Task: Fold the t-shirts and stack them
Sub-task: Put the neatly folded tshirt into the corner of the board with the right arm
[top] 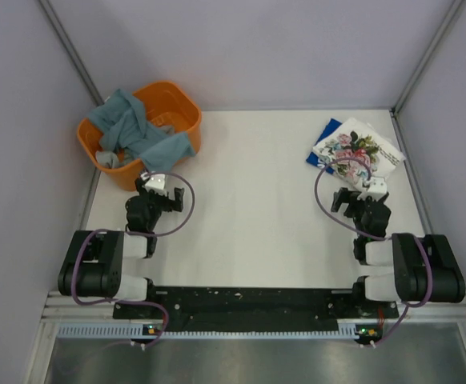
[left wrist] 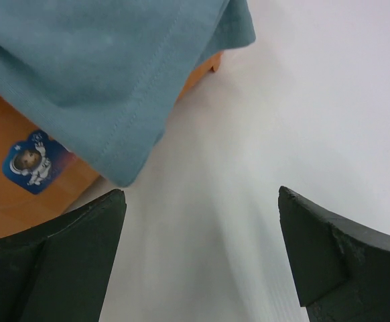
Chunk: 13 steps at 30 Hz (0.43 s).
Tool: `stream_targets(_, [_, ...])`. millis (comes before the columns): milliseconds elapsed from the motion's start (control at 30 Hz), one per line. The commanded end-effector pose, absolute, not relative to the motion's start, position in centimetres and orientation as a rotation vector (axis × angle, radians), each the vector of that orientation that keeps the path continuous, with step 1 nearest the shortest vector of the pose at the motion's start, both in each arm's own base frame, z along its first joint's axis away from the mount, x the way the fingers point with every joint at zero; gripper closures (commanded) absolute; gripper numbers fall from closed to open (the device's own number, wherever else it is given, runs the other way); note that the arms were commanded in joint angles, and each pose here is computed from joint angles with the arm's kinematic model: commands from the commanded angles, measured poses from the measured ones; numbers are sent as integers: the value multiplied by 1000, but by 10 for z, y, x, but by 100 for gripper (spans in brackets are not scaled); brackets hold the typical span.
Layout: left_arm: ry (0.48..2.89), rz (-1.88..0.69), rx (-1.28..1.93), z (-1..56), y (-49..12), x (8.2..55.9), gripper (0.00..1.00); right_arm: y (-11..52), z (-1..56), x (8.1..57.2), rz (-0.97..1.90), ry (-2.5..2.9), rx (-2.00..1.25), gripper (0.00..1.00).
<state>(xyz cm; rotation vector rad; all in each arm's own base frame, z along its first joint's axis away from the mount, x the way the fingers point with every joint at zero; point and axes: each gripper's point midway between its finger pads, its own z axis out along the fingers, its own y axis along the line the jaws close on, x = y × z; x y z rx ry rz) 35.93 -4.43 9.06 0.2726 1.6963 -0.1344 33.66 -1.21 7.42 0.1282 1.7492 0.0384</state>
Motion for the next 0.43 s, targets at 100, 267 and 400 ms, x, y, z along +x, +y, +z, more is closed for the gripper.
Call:
stream_targets(100, [1564, -115, 232, 127, -41, 375, 1, -7, 114, 360, 64, 1622, 53, 1])
stream_targets(267, [1566, -113, 227, 127, -40, 376, 1, -4, 114, 362, 74, 1624, 36, 1])
stream_targets(400, [1569, -112, 228, 126, -40, 376, 1, -4, 114, 363, 72, 1626, 36, 1])
